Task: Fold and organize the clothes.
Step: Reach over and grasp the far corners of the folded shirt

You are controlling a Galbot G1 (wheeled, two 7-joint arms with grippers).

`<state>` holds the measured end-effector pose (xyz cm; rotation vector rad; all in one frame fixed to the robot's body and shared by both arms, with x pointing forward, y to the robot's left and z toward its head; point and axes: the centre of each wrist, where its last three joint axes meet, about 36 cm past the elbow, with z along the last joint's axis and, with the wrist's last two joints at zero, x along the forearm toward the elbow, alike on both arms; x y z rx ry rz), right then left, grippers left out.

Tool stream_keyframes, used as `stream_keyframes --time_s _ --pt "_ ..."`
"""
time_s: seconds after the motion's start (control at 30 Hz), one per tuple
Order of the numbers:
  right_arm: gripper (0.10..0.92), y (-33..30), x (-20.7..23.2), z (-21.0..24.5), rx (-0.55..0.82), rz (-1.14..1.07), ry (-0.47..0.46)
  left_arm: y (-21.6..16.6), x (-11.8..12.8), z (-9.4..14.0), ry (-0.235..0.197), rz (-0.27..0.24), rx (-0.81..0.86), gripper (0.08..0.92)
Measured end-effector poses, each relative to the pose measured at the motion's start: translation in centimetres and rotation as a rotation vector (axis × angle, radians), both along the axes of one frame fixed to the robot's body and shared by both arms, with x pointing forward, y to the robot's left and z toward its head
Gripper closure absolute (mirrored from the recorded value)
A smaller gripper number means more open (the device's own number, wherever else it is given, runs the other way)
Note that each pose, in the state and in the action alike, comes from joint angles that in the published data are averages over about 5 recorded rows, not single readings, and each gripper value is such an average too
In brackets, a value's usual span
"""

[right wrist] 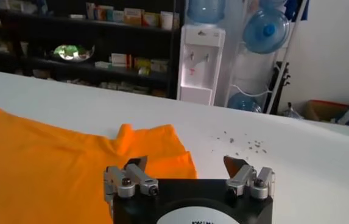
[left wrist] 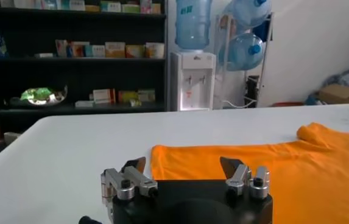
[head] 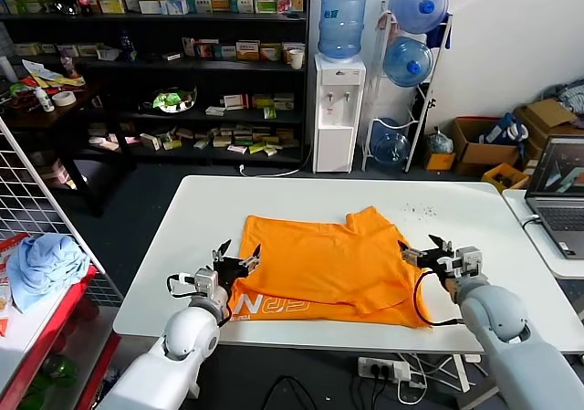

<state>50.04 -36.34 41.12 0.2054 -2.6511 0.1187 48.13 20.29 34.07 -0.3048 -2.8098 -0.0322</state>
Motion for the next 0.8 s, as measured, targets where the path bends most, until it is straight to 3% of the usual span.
stream_keyframes --time_s 0.37,0.8 --pt "0.2 -1.5 5.8 -1.0 0.02 0.002 0.038 -0.5 7.9 -0.5 0.038 0.034 0.023 0.177" --pt "0.2 -0.5 9.1 -2.9 0.026 0.023 0.08 -0.9 13.0 -0.2 0.103 0.081 0.031 0.177"
